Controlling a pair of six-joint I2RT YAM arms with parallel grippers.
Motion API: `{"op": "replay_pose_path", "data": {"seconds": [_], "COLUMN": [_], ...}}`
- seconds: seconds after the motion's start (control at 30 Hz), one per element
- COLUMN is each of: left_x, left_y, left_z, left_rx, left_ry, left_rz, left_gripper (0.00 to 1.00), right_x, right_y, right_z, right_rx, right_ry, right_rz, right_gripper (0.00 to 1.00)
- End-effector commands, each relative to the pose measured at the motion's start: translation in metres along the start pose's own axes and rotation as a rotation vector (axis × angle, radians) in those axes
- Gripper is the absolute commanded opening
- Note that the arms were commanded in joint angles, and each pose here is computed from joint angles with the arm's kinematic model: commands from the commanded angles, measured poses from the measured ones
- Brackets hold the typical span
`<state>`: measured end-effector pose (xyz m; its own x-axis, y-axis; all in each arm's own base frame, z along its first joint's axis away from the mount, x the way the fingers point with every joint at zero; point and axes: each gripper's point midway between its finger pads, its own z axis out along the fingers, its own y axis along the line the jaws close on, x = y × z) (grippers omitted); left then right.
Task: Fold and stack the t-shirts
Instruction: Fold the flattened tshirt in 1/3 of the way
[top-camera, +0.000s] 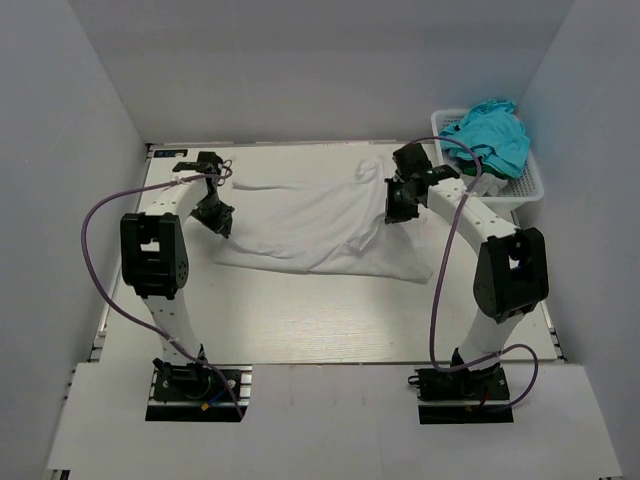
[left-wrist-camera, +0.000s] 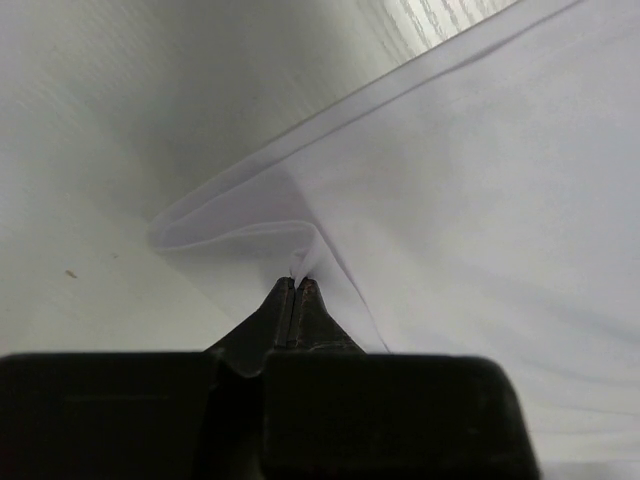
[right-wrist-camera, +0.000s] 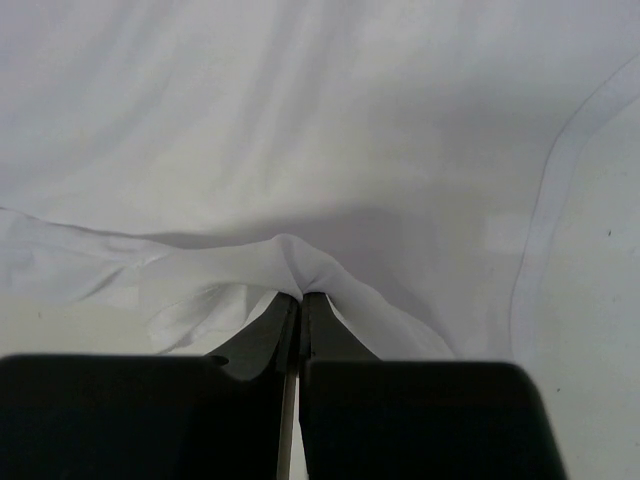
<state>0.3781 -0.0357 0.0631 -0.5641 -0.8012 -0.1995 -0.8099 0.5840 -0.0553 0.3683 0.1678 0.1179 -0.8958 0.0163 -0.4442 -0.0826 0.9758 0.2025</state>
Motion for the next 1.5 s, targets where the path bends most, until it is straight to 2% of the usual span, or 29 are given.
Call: {"op": "replay_pose_path", "data": {"seconds": [0.0, 0.17, 0.2, 0.23, 0.27, 0.3, 0.33, 0.37, 0.5, 0.53, 0.57, 0.63, 0.7, 0.77, 0.8, 0.83, 0.9, 0.97, 1.23, 1.27, 1.33, 1.47], "left_x": [-0.019, -0.035, -0.037, -0.037, -0.038, -0.040, -0.042, -0.049, -0.083, -0.085, -0.088, -0.088, -0.079, -0.060, -0.061, -0.039, -0.024, -0.011, 0.007, 0.004, 0.004, 0.005], "left_y": [-0.007, -0.015, -0.021, -0.033, -0.041, -0.044, -0.048, -0.051, -0.049, -0.050, -0.048, -0.052, -0.055, -0.064, -0.064, -0.071, -0.083, -0.085, -0.082, -0.081, -0.073, -0.068], "left_z": [-0.014, -0.009, -0.008, -0.005, -0.006, -0.007, -0.003, -0.008, -0.031, -0.040, -0.045, -0.063, -0.063, -0.062, -0.061, -0.052, -0.047, -0.035, -0.001, -0.003, 0.004, 0.005], "left_rx": [0.021, 0.020, 0.041, 0.091, 0.130, 0.142, 0.151, 0.157, 0.118, 0.131, 0.131, 0.191, 0.223, 0.292, 0.305, 0.356, 0.426, 0.419, 0.347, 0.333, 0.287, 0.264], "left_ry": [-0.049, -0.086, -0.084, -0.073, -0.074, -0.082, -0.088, -0.114, -0.234, -0.245, -0.262, -0.277, -0.272, -0.216, -0.230, -0.152, -0.103, -0.057, 0.010, 0.001, -0.001, 0.003], "left_rz": [-0.066, -0.069, -0.059, -0.029, -0.009, -0.010, -0.012, -0.016, -0.035, -0.025, -0.017, -0.001, 0.045, 0.106, 0.124, 0.177, 0.224, 0.243, 0.276, 0.275, 0.273, 0.274], "left_gripper": [0.00, 0.00, 0.05, 0.32, 0.50, 0.67, 0.91, 1.00, 1.00, 1.00, 1.00, 1.00, 1.00, 1.00, 1.00, 1.00, 1.00, 1.00, 1.00, 1.00, 1.00, 1.00], "right_x": [-0.032, -0.053, -0.052, -0.056, -0.056, -0.065, -0.060, -0.067, -0.097, -0.102, -0.089, -0.089, -0.056, -0.027, -0.023, -0.008, -0.002, 0.004, 0.000, -0.013, -0.014, -0.053], "right_y": [0.002, -0.003, -0.005, -0.006, -0.009, -0.006, -0.011, -0.012, -0.011, -0.008, -0.008, 0.010, 0.020, 0.027, 0.028, 0.029, 0.037, 0.045, 0.073, 0.081, 0.084, 0.104], "right_z": [-0.005, 0.008, 0.016, 0.024, 0.032, 0.033, 0.045, 0.049, 0.046, 0.038, 0.037, 0.021, 0.011, 0.009, 0.010, 0.014, 0.016, 0.020, 0.058, 0.055, 0.067, 0.069], "right_rx": [-0.022, -0.019, -0.014, -0.010, 0.001, -0.004, 0.012, 0.021, 0.018, 0.001, -0.006, -0.105, -0.205, -0.290, -0.301, -0.312, -0.351, -0.381, -0.447, -0.465, -0.468, -0.509], "right_ry": [-0.076, -0.100, -0.086, -0.081, -0.054, -0.065, -0.026, -0.025, -0.111, -0.134, -0.118, -0.155, -0.135, -0.126, -0.128, -0.099, -0.091, -0.071, 0.006, -0.019, -0.001, -0.073], "right_rz": [-0.024, -0.030, -0.028, -0.018, -0.012, -0.011, -0.002, 0.010, 0.046, 0.050, 0.039, 0.018, -0.006, -0.027, -0.031, -0.035, -0.046, -0.066, -0.074, -0.089, -0.088, -0.074], "right_gripper": [0.00, 0.00, 0.00, 0.01, 0.06, 0.19, 0.29, 0.42, 0.90, 0.90, 0.90, 0.90, 0.90, 0.90, 0.90, 0.90, 0.90, 0.90, 0.90, 0.90, 0.90, 0.90]}}
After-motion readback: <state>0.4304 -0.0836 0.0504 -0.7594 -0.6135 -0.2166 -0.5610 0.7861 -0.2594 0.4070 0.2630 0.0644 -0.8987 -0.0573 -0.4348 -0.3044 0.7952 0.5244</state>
